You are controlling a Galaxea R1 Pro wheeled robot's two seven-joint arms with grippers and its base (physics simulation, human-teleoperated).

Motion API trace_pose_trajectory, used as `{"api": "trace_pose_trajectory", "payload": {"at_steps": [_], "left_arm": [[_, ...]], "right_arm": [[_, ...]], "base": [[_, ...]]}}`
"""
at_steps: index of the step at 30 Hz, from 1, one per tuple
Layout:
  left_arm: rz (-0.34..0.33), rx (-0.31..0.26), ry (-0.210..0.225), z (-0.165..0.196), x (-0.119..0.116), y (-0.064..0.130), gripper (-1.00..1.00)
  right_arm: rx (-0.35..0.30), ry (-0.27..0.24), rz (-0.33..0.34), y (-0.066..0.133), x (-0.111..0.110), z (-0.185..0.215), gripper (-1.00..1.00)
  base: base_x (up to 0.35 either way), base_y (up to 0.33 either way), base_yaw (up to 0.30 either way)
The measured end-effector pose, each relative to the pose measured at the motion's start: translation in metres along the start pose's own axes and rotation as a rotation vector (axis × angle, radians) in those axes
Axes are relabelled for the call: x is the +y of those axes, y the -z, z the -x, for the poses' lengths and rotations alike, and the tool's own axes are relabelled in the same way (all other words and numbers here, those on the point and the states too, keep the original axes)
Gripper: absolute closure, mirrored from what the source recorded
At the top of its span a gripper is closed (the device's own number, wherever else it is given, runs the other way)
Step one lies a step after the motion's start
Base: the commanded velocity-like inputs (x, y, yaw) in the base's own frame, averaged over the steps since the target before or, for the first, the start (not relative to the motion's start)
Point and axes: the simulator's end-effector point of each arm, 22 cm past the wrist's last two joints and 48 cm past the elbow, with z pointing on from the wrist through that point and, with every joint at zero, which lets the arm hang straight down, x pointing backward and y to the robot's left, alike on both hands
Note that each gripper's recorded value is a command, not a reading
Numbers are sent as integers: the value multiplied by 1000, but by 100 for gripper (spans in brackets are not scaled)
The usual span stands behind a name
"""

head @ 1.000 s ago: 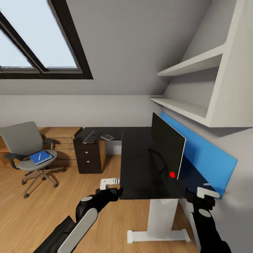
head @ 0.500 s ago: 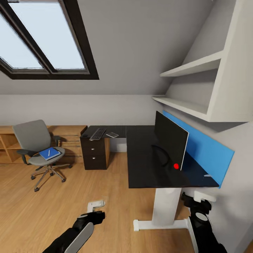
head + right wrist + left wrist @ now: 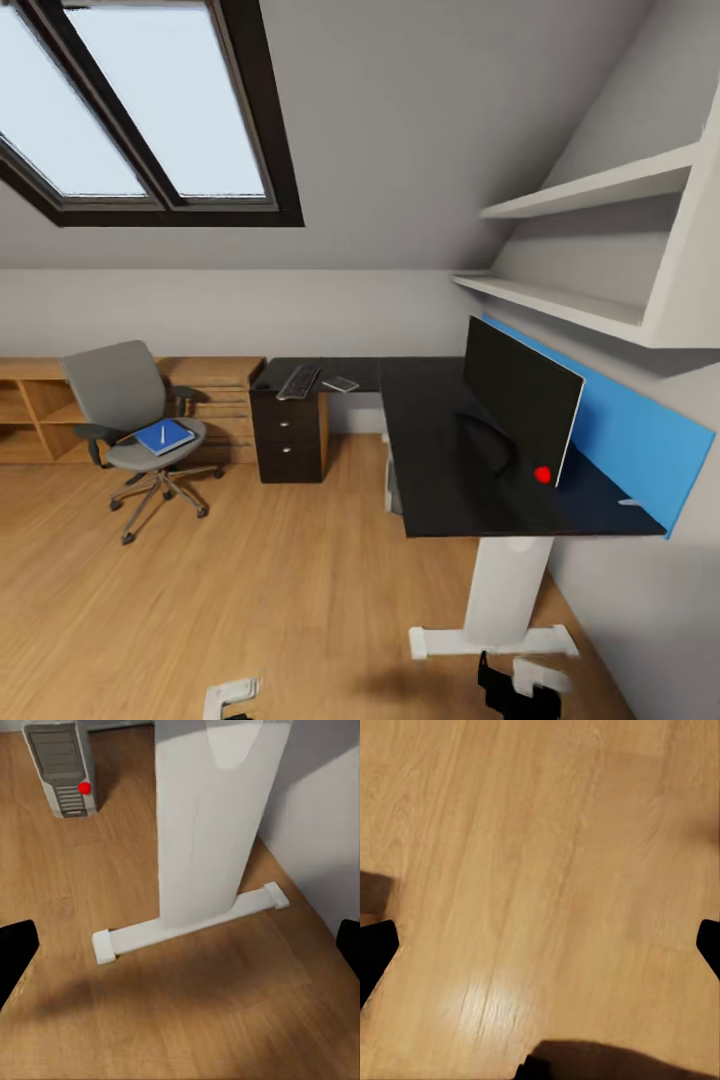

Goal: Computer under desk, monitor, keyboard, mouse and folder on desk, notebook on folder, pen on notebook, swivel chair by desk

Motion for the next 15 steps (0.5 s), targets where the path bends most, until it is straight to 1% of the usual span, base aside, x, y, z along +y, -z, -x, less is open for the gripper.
{"api": "trace_pose_trajectory", "payload": {"at_steps": [2, 3, 6, 10, 15], "left_arm": [[13, 4, -3, -8, 3, -1, -100], [28, 13, -7, -18, 7, -1, -100], [32, 21, -12, -26, 9, -2, -100], [-12, 29, -13, -32, 0, -2, -100], [-44, 31, -13, -34, -9, -1, -100]], "right_arm": [[-14, -6, 6, 3, 2, -3, -100], [-20, -12, 13, 8, 5, -10, -100], [-11, -15, 19, 12, 7, -20, -100], [-3, -17, 26, 15, 9, -26, -100], [0, -16, 31, 16, 11, -29, -100]], "base": [[212, 286, 201], [237, 267, 236], [248, 255, 213], [262, 241, 75], [270, 233, 13]]}}
